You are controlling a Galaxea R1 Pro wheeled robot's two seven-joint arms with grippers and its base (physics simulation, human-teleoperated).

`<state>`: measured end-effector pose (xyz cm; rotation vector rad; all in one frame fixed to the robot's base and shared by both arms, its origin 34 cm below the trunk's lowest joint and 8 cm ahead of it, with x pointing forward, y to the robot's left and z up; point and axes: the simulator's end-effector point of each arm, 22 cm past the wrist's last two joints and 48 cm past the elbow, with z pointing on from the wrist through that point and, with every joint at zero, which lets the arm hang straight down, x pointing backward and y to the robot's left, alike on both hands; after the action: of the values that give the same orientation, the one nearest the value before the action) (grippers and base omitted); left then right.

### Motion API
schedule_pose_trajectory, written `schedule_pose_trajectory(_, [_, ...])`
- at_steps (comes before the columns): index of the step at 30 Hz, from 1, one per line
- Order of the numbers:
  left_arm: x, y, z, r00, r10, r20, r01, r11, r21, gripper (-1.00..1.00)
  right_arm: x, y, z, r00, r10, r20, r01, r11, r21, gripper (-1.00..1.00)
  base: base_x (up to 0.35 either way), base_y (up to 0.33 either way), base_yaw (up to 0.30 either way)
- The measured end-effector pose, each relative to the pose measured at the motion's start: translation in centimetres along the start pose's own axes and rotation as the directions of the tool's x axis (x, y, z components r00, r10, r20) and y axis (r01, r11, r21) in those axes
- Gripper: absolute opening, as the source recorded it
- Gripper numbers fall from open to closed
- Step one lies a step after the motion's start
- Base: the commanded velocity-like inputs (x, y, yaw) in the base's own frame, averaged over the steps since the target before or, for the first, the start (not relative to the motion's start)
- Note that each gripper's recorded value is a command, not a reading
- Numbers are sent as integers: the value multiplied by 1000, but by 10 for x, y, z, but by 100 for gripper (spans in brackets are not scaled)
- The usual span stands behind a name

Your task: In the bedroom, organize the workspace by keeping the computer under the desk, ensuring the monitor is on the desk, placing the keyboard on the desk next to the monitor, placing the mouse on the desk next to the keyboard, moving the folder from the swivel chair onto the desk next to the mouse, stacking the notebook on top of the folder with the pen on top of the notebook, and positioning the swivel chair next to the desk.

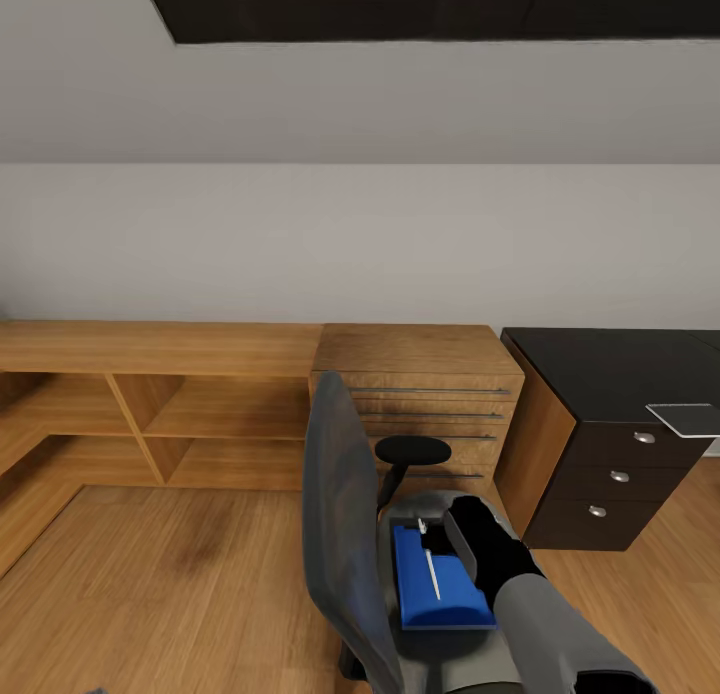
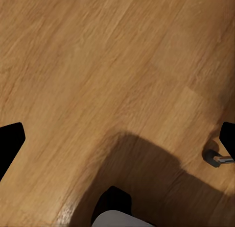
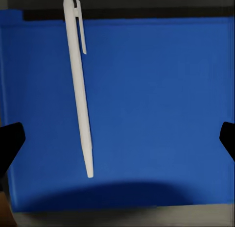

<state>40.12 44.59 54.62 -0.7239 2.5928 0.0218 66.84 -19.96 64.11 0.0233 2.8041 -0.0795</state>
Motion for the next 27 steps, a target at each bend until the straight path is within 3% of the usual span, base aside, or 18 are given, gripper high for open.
schedule_pose_trajectory(13, [4, 1, 1, 1000, -1, -7, 1, 1000, -3, 100, -23, 3, -14, 997, -28, -65, 29, 1000, 1, 100, 0, 0, 0])
schedule_pose_trajectory(27, [5, 0, 1, 1000, -2, -9, 2, 1000, -1, 100, -9, 5, -15, 986, -50, -157, 50, 999, -4, 100, 0, 0, 0])
